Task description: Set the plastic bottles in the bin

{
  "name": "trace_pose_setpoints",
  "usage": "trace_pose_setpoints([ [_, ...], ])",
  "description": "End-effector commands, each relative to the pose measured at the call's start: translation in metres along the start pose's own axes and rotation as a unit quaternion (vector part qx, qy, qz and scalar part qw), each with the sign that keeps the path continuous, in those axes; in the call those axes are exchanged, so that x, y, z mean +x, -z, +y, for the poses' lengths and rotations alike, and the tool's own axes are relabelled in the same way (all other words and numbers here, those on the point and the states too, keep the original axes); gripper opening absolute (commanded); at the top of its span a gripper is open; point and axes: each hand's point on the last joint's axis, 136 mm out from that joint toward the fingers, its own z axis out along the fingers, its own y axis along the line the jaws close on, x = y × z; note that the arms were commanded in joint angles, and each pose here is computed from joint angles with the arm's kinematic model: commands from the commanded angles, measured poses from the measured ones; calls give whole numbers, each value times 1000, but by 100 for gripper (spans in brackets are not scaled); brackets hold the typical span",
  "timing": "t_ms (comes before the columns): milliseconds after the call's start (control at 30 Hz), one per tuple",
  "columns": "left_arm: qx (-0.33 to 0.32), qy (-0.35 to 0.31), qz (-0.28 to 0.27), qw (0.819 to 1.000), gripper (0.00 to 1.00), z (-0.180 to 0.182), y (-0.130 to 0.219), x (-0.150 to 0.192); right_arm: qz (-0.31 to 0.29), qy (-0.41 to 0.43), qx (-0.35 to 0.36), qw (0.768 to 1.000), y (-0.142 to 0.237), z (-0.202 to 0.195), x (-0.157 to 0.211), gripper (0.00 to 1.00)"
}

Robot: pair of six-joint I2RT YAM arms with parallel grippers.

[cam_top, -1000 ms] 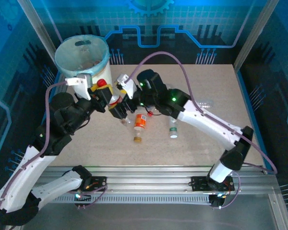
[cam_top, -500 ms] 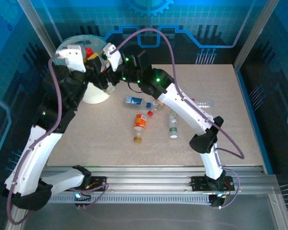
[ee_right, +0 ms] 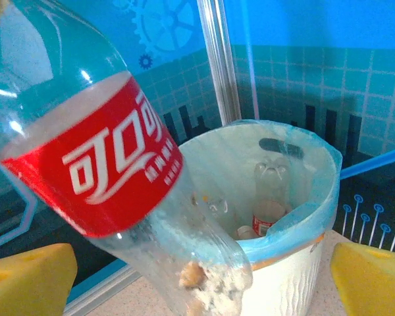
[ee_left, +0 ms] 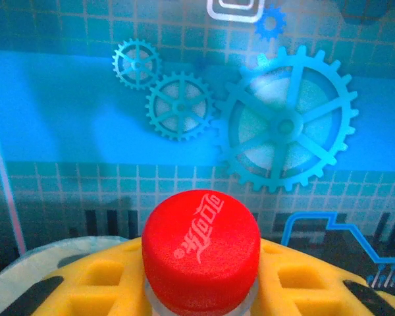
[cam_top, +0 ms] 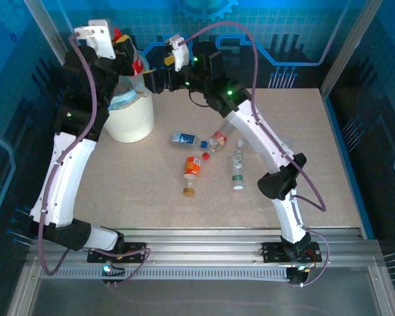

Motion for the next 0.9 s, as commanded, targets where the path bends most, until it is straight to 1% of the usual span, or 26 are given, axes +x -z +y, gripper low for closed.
trace_pose_setpoints([
  [0, 11, 12, -29, 999, 0, 4, 1, -28, -11, 31, -88, 996, -3, 33, -4, 100],
  [167, -16, 15, -37, 999, 0, 30, -19, -32, 8, 55, -109, 993, -6, 38, 10, 100],
  [300, -50, -5, -42, 998, 0, 60, -49, -24, 22, 58, -119, 991, -11, 41, 21, 100],
  [333, -60, -3, -36, 998, 0, 69, -57, -19, 25, 57, -117, 991, -12, 42, 24, 100],
  [433, -81, 12, -4, 997, 0, 101, -84, 4, 36, 55, -105, 992, -17, 39, 32, 100],
  [567, -90, 28, 54, 994, 0, 129, -119, 52, 49, 47, -108, 992, -20, 40, 41, 100],
  [667, -71, 44, 90, 992, 0, 134, -138, 88, 57, 45, -104, 992, -21, 39, 46, 100],
  [867, 7, 76, 143, 987, 0, 113, -158, 140, 77, 42, -101, 991, -24, 37, 59, 100],
])
